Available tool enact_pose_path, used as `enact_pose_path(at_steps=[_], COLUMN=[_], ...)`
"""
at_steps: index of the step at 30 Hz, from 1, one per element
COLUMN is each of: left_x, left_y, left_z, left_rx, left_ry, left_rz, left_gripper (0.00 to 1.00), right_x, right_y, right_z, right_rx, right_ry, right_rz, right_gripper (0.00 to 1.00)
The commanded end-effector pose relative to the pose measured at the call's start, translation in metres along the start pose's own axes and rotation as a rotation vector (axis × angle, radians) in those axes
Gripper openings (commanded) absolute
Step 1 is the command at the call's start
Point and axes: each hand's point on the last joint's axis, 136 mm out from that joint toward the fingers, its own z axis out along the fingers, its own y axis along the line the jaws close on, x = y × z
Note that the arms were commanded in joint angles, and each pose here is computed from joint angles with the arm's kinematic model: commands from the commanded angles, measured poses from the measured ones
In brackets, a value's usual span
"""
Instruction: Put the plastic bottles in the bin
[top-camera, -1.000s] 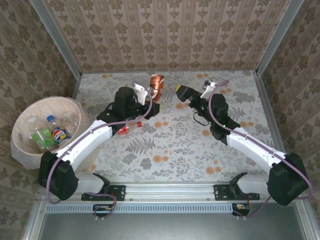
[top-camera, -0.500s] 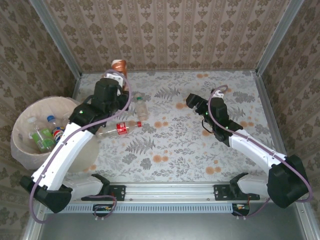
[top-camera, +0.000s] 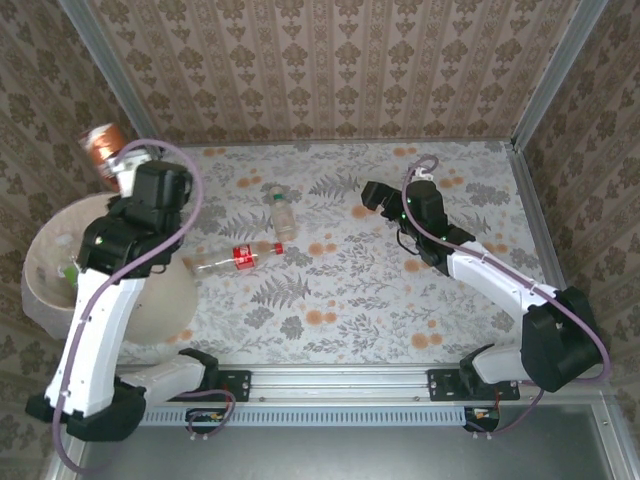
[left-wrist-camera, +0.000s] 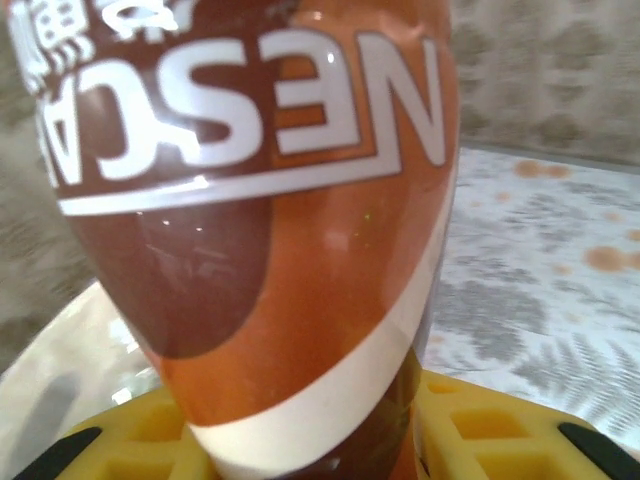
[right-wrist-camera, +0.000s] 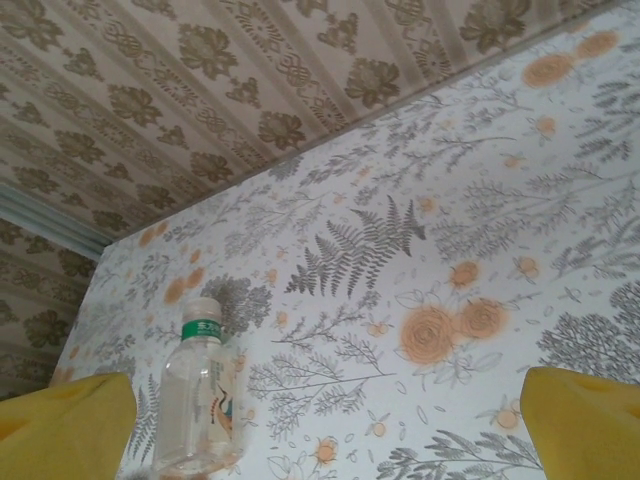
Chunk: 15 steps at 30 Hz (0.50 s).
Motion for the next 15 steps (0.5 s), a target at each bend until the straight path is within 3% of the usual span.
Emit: enact_pose_path(at_steps=[1,6,8,11,15], left_x=[0.030,0.066,0.073,0.068,0.060], left_y=[0.044,0.052,0.050,0.048,0.051], left_z=[0.003,0.026,0.034,0.035,0.031], left_rx=[-0.099,-0.078,-0.074,-0.070,-0.060], left_ry=[0.084,0.270,0.334,0.324,0.269], left_rz=[-0.040,-0.107,-0.111,-0.121,-0.144], left_gripper=[0.35,0.45,0.63,0.84,0.91], right_x=[-0.001,0.003,0.004,0.003,0.001], right_y=[0.005,0.006,0.004,0.001,-0.003], right_z=[0.002,0.001,-0.001,-0.004,-0.005], right_rx=[-0.016,-0.029,-0.023,-0.009,0.007], right_ry=[0.026,0.039,0.040,0.036,0.025], right_rz=[-0.026,-0.005,-0.011,-0.022,-0.021], right_gripper=[1.00,1.00,1.00,1.00,1.00])
